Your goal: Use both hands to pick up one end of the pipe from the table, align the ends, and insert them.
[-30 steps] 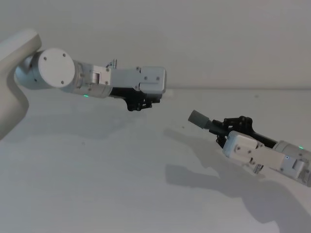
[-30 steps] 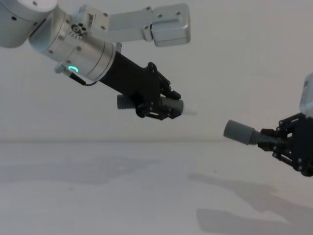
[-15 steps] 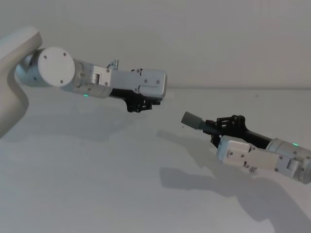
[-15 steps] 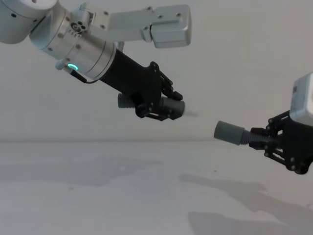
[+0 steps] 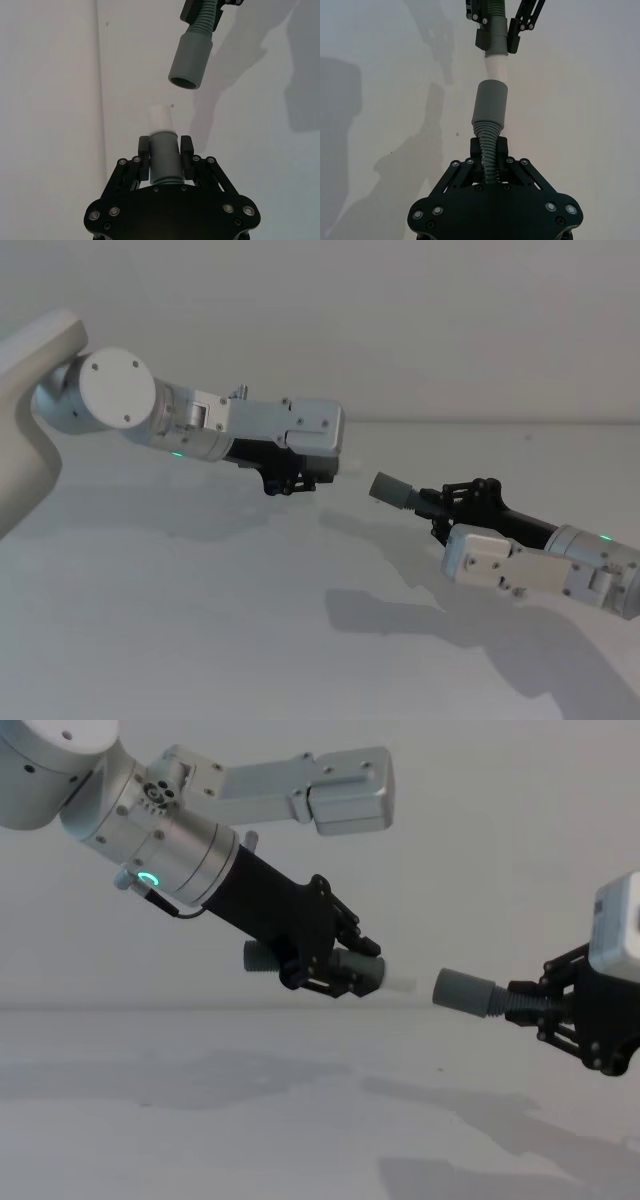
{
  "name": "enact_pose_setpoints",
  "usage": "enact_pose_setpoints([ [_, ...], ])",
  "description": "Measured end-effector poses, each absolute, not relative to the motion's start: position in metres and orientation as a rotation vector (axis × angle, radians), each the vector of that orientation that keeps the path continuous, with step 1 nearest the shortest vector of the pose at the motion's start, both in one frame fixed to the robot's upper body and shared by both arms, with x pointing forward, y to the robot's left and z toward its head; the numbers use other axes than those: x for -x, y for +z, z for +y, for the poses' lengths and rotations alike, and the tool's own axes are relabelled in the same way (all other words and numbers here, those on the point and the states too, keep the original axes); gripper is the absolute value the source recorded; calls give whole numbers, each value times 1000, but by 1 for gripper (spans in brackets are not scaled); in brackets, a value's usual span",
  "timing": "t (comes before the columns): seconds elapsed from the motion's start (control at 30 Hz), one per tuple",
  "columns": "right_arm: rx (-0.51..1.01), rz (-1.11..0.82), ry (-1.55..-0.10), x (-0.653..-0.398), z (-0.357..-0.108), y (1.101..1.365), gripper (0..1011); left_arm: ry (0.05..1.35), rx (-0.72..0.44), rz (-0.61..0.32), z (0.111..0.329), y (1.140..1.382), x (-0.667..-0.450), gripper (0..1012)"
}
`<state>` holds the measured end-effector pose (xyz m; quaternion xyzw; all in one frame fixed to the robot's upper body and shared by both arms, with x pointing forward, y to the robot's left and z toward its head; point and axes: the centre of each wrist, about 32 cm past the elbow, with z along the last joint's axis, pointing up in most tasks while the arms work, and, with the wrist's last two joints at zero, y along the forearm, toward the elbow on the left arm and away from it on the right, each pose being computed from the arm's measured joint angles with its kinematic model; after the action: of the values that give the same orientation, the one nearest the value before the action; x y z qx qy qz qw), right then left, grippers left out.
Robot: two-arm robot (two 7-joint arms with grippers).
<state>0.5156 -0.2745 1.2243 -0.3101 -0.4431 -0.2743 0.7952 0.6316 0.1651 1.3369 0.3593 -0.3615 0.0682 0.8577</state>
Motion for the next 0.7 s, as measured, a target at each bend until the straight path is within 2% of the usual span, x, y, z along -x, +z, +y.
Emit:
enact_pose_setpoints([
  [0.7, 677, -958, -566, -521, -267, 1224, 148, 119, -752, -730, 165, 1333, -630, 349],
])
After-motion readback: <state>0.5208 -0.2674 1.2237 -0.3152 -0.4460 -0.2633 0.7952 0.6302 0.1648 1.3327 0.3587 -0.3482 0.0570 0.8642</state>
